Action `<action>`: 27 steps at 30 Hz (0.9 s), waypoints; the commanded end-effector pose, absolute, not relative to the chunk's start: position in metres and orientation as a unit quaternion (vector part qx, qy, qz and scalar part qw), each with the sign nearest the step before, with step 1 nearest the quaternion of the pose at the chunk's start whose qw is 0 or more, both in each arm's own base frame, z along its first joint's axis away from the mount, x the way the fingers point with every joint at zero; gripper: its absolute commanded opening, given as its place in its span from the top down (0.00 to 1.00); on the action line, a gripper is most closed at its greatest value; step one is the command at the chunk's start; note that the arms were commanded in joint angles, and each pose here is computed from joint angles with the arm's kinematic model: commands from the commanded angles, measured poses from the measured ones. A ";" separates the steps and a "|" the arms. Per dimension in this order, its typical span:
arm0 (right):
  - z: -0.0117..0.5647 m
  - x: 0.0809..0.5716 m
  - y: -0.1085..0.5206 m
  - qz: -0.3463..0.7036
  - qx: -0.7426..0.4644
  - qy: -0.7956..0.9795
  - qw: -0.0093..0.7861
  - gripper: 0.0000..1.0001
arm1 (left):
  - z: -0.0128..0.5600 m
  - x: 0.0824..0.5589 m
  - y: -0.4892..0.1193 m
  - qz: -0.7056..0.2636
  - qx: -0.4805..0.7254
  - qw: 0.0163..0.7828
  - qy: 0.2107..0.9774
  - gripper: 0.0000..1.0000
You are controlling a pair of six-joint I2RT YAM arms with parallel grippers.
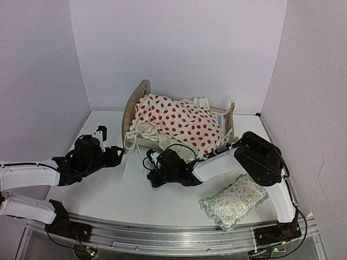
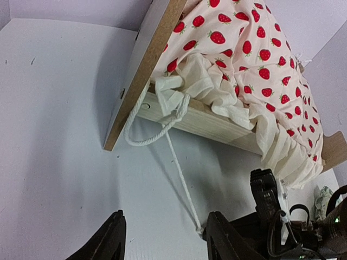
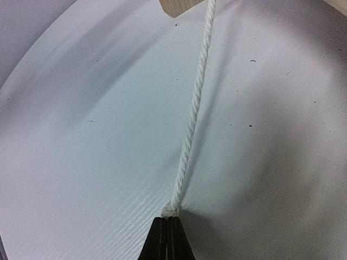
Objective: Set up the pet bed
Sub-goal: Cross the left ropes of the mattress at the bed frame base.
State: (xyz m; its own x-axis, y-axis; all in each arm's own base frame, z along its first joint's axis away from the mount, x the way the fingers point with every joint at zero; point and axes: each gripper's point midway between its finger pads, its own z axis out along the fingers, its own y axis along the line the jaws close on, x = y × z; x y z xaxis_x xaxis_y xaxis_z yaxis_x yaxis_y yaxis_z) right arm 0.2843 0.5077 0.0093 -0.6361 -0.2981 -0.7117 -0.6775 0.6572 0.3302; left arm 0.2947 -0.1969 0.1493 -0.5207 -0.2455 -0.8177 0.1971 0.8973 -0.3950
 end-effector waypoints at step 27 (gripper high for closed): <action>0.038 0.275 0.514 0.332 -0.297 0.835 0.322 1.00 | 0.116 0.406 -0.222 -0.243 -0.053 0.488 0.837 0.69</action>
